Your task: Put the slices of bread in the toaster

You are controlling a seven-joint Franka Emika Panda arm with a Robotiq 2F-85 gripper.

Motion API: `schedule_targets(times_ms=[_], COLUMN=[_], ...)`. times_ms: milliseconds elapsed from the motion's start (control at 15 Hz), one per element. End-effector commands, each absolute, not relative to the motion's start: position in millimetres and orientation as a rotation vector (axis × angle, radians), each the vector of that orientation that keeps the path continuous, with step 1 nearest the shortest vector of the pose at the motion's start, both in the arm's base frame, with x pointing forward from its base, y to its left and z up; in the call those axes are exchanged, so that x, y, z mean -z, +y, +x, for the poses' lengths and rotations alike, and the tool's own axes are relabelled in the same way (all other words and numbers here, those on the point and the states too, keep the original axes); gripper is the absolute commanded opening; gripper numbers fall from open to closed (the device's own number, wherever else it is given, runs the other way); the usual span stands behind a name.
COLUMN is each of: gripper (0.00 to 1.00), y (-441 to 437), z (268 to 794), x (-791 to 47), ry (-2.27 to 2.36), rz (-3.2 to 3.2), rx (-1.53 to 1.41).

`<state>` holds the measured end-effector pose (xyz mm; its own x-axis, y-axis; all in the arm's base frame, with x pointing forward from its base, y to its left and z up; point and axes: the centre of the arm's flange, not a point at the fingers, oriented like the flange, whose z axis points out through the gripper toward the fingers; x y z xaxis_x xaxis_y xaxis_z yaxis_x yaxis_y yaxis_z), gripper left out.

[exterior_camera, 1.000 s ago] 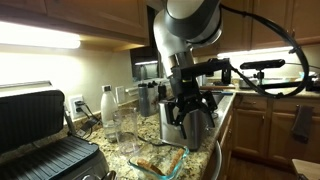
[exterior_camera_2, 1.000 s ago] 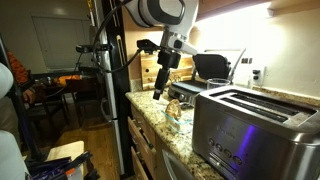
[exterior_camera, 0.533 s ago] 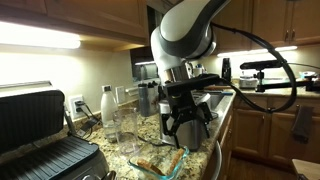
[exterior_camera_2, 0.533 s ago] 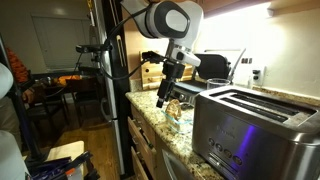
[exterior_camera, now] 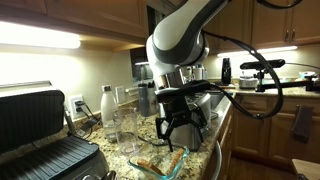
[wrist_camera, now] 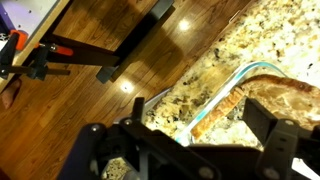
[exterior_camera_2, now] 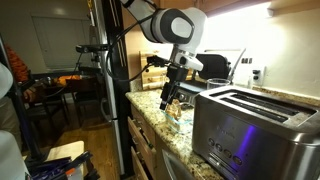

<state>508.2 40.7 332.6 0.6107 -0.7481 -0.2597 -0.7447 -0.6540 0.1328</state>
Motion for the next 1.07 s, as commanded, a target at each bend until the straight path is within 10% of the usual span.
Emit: schedule_targets(times_ms=[0, 1000], gripper=[1.00, 1.00], y=[46.1, 15.7], z=[522.1, 526.9], x=[-328.0, -293.6], ry=[-1.400, -1.657], rz=[2.770, 2.659], rx=[0.467, 0.637])
